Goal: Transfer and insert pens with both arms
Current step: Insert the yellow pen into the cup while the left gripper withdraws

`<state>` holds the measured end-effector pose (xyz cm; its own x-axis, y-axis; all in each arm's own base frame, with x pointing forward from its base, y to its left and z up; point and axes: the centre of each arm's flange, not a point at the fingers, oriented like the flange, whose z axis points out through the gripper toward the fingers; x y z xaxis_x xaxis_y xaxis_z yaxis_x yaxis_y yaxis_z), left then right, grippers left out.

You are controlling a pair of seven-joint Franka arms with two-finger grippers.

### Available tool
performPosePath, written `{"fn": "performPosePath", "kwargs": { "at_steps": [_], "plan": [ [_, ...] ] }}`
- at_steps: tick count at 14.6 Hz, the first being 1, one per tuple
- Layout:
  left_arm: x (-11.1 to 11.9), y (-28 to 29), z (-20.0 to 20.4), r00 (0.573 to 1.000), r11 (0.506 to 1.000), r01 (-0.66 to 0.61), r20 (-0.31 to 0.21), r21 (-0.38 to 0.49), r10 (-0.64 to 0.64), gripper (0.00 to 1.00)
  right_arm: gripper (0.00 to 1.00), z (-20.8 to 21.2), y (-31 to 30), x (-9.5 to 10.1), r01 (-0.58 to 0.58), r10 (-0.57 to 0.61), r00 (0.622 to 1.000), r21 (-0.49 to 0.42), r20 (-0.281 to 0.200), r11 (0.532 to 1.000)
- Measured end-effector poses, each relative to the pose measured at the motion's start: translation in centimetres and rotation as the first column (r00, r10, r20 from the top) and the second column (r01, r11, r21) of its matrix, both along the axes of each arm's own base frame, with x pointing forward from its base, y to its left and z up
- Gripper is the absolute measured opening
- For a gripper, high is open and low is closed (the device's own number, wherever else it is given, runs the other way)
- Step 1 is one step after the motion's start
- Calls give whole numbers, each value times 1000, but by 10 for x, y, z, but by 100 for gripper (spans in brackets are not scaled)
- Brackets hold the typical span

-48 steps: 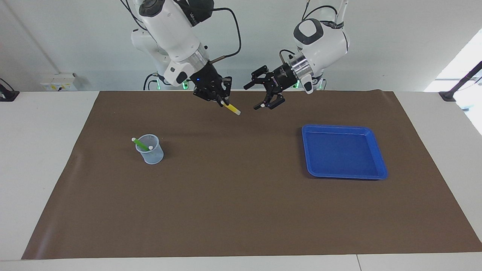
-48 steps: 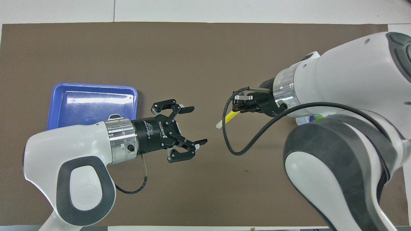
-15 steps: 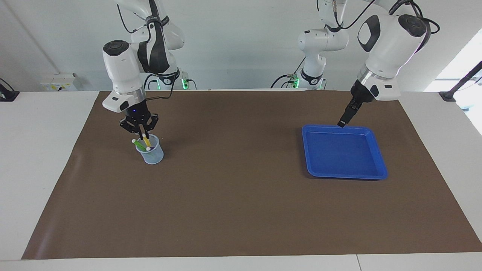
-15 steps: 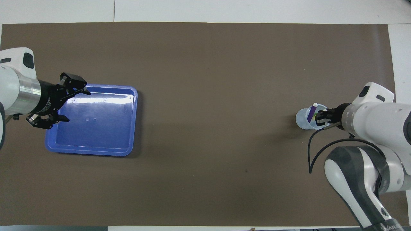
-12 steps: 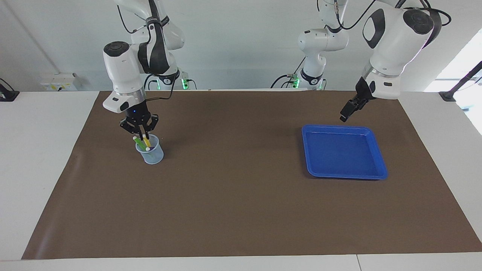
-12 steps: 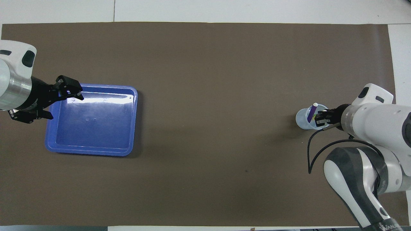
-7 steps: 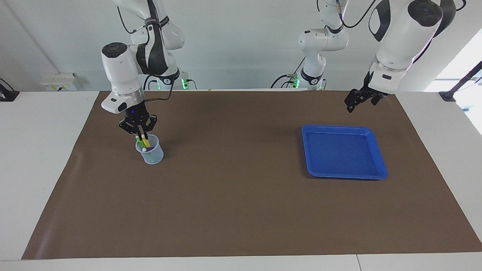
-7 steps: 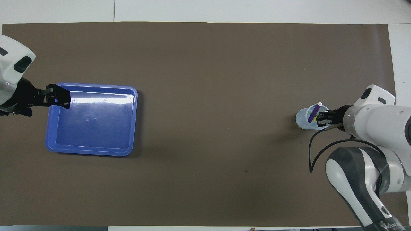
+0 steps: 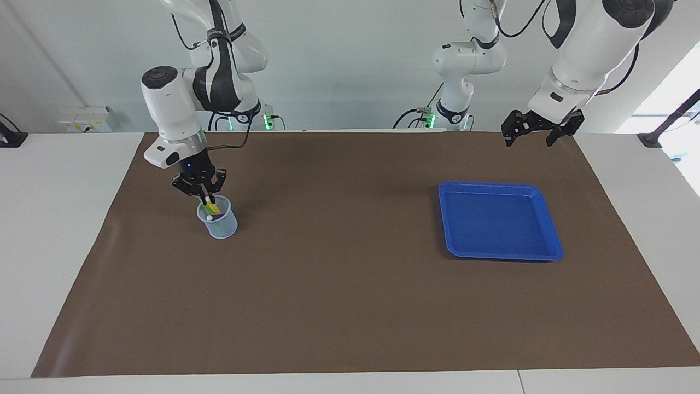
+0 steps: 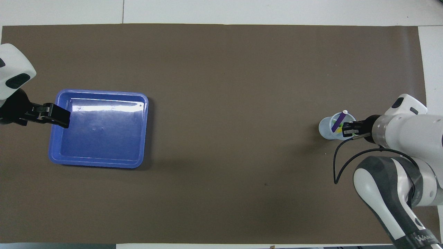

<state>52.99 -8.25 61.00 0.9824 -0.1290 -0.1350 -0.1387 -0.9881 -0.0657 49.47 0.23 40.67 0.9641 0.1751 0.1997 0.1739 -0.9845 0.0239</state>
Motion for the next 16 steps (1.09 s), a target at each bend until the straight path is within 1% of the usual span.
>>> {"fn": "performPosePath", "kwargs": {
  "at_steps": [2, 3, 5, 6, 8, 9, 10, 11, 12, 13, 14, 15, 16],
  "plan": [
    [5, -6, 0, 998, 998, -43, 34, -38, 44, 100, 19, -1, 0, 0, 2, -2, 1000, 2, -1, 1000],
    [9, -8, -1, 995, 995, -82, 46, -58, 85, 100, 23, -1, 0, 0, 3, -3, 1000, 3, -1, 1000],
    [17, -10, -9, 991, 990, -118, 56, -72, 122, 100, 43, 0, 0, 0, 9, -9, 1000, 5, 0, 1000],
    [20, -12, -14, 991, 990, -118, 51, -73, 122, 100, 55, 1, 0, 1, 17, -17, 1000, 7, 2, 1000],
    [24, -16, -24, 997, 995, -67, 36, -68, 70, 100, 75, 5, 0, 3, 29, -29, 1000, 10, 11, 1000],
    [24, -19, -28, 998, 997, -44, 29, -61, 46, 100, 82, 7, 0, 4, 31, -31, 999, 10, 15, 999],
    [23, -21, -32, 999, 998, -34, 22, -57, 35, 100, 82, 10, 0, 5, 33, -33, 999, 11, 16, 999],
    [23, -20, -35, 999, 998, -29, 16, -56, 29, 100, 86, 14, 0, 7, 33, -33, 999, 11, 9, 999],
    [23, -19, -36, 1000, 998, -27, 14, -56, 28, 100, 86, 20, 0, 9, 33, -33, 999, 10, -2, 999],
    [23, -18, -35, 999, 998, -27, 16, -58, 28, 100, 90, 27, 0, 11, 33, -33, 999, 10, -11, 999],
    [24, -18, -31, 999, 998, -27, 21, -63, 28, 100, 90, 34, 0, 13, 33, -32, 999, 10, -21, 999],
    [24, -19, -27, 999, 997, -27, 25, -70, 29, 100, 93, 43, 0, 15, 32, -32, 999, 10, -30, 999],
    [23, -19, -23, 999, 997, -28, 26, -74, 30, 100, 93, 51, 0, 18, 32, -32, 999, 10, -40, 999]
  ]
}}
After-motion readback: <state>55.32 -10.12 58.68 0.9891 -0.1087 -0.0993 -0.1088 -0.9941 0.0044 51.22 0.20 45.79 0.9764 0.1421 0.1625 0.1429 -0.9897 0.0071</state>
